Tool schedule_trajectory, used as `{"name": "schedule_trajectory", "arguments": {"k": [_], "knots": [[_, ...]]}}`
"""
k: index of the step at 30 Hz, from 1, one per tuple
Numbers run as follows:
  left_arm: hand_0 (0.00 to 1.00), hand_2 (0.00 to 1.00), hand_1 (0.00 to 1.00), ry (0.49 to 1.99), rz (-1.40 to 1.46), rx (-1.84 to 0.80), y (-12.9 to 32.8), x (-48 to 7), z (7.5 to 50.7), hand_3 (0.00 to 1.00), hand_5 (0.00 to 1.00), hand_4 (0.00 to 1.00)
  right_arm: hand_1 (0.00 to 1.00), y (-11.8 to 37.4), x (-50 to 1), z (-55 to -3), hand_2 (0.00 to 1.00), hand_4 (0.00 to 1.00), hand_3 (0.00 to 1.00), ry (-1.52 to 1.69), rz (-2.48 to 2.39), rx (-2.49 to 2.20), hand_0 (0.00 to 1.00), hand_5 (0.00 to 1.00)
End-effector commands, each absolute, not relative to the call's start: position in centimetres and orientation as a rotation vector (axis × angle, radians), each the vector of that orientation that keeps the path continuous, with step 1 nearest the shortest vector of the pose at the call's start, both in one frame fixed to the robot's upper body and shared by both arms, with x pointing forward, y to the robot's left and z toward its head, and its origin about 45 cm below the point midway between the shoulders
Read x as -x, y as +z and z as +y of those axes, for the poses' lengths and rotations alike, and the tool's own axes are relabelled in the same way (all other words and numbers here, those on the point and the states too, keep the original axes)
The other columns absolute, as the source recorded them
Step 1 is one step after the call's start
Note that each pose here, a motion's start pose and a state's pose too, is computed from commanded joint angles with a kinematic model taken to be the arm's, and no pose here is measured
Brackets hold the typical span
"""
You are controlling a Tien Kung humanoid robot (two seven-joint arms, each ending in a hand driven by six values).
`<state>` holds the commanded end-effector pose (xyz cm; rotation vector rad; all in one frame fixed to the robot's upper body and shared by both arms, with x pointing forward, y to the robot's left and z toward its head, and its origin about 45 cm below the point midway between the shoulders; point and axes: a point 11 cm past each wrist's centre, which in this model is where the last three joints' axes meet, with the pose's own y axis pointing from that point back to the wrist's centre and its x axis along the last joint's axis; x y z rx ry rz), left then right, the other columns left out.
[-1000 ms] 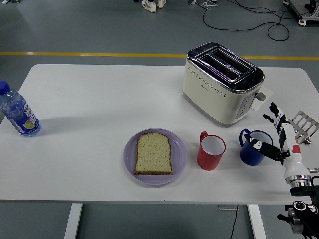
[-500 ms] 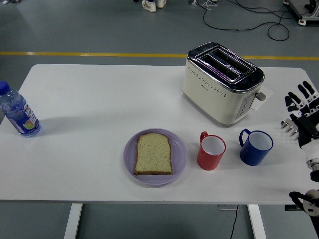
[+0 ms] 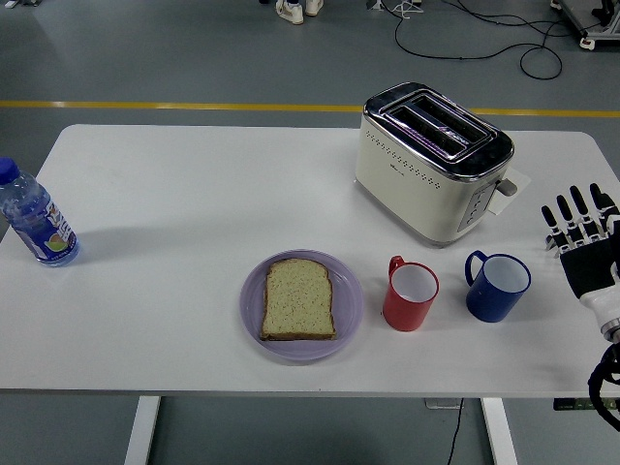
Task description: Pick up the cup,pour liquid into bread,place the cup on the desk
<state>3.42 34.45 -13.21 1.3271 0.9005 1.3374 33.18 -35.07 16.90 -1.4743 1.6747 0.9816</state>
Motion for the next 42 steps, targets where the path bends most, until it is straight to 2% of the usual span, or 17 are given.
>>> {"name": "schedule_trajectory", "arguments": {"k": [8,9,42], "knots": [[0.647,0.594,0.603,1.342,0.9,-1.321,-13.2,-3.7,34.4,0.527,0.756,0.296,0.606,16.1,-33.1,-35.5,0.659,0.616,0.622,1.025,1.671,1.389,0.677,0.318],[0.647,0.594,0.603,1.342,0.9,-1.321,-13.2,-3.7,34.4,0.527,0.755,0.29,0.605,16.0,-33.1,-35.5,0.656,0.616,0.621,1.027,1.673,1.386,0.673,0.346],[0.646,0.595,0.602,1.323,0.899,-1.336,-13.3,-3.0,34.2,0.528,0.749,0.286,0.588,15.0,-32.7,-36.3,0.647,0.609,0.615,1.05,1.702,1.298,0.656,0.331]]}}
